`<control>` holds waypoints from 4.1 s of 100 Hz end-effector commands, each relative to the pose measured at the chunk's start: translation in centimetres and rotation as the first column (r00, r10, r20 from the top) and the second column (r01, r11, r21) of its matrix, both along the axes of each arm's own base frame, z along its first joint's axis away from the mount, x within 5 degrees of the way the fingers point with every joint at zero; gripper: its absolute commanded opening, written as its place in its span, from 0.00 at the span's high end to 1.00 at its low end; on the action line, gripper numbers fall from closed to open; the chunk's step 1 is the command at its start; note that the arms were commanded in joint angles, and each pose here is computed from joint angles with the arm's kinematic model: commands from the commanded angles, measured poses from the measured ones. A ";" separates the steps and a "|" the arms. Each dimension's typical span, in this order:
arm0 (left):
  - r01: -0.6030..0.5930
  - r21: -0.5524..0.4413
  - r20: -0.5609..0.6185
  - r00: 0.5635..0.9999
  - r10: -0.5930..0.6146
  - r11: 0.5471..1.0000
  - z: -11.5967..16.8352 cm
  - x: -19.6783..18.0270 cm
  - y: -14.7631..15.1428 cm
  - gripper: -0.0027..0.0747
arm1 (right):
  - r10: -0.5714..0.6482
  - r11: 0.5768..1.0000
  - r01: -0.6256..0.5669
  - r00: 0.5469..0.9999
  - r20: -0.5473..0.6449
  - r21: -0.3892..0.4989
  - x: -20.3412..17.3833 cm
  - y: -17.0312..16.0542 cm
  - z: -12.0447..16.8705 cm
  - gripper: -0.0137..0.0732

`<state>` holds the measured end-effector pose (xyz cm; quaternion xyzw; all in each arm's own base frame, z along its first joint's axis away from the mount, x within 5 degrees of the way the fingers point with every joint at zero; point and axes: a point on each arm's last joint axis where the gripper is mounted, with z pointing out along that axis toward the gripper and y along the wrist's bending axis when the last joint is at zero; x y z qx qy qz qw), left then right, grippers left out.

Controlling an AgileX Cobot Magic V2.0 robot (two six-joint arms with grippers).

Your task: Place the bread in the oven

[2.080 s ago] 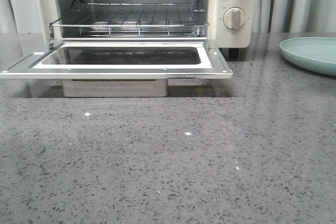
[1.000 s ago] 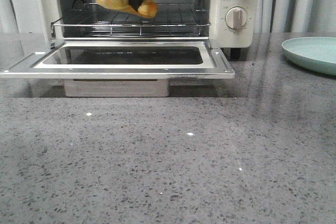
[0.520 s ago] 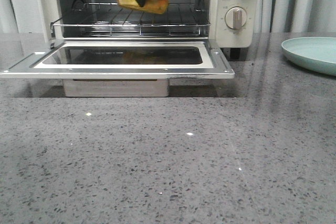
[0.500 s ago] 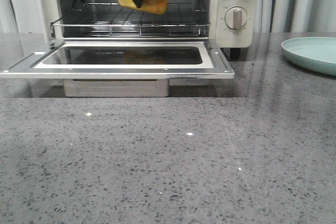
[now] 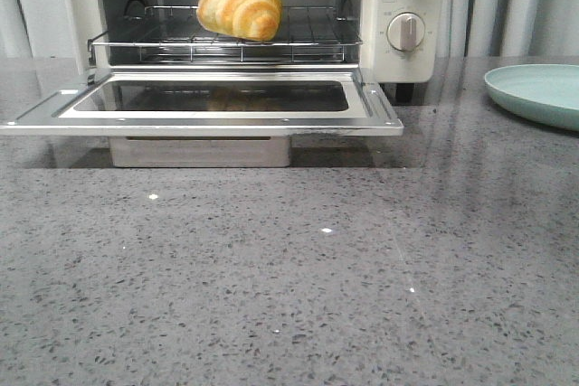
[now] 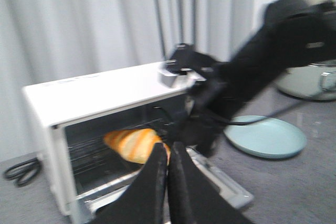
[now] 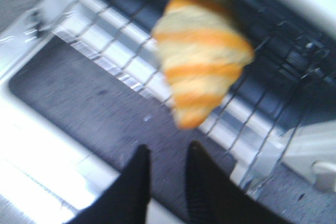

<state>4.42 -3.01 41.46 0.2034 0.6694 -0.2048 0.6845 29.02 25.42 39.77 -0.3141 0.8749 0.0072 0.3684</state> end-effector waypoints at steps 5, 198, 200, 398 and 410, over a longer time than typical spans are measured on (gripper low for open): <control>-0.081 -0.088 0.079 0.993 0.088 0.993 0.1 -0.9 1.5 0.99 | 0.080 0.990 -0.094 0.988 0.132 0.101 -5.8 -1.5 3.6 0.90; -0.270 0.014 0.164 0.950 0.264 0.963 -13.8 0.6 1.3 0.99 | -0.266 0.881 -0.105 0.696 0.667 0.461 -24.9 -29.4 -0.6 0.90; -0.291 -0.009 0.152 0.945 0.289 0.957 -14.5 0.8 1.4 0.99 | -0.266 0.881 -0.105 0.696 0.667 0.461 -24.9 -29.4 -0.6 0.90; -0.415 0.046 -0.193 0.889 0.415 0.909 -23.1 0.9 2.1 0.99 | -0.318 0.876 0.092 0.848 0.424 0.474 -23.3 -25.0 -10.8 0.90; -0.415 0.046 -0.193 0.889 0.415 0.909 -23.1 0.9 2.1 0.99 | -0.343 0.868 0.108 0.835 0.431 0.484 -22.9 -24.3 -12.8 0.90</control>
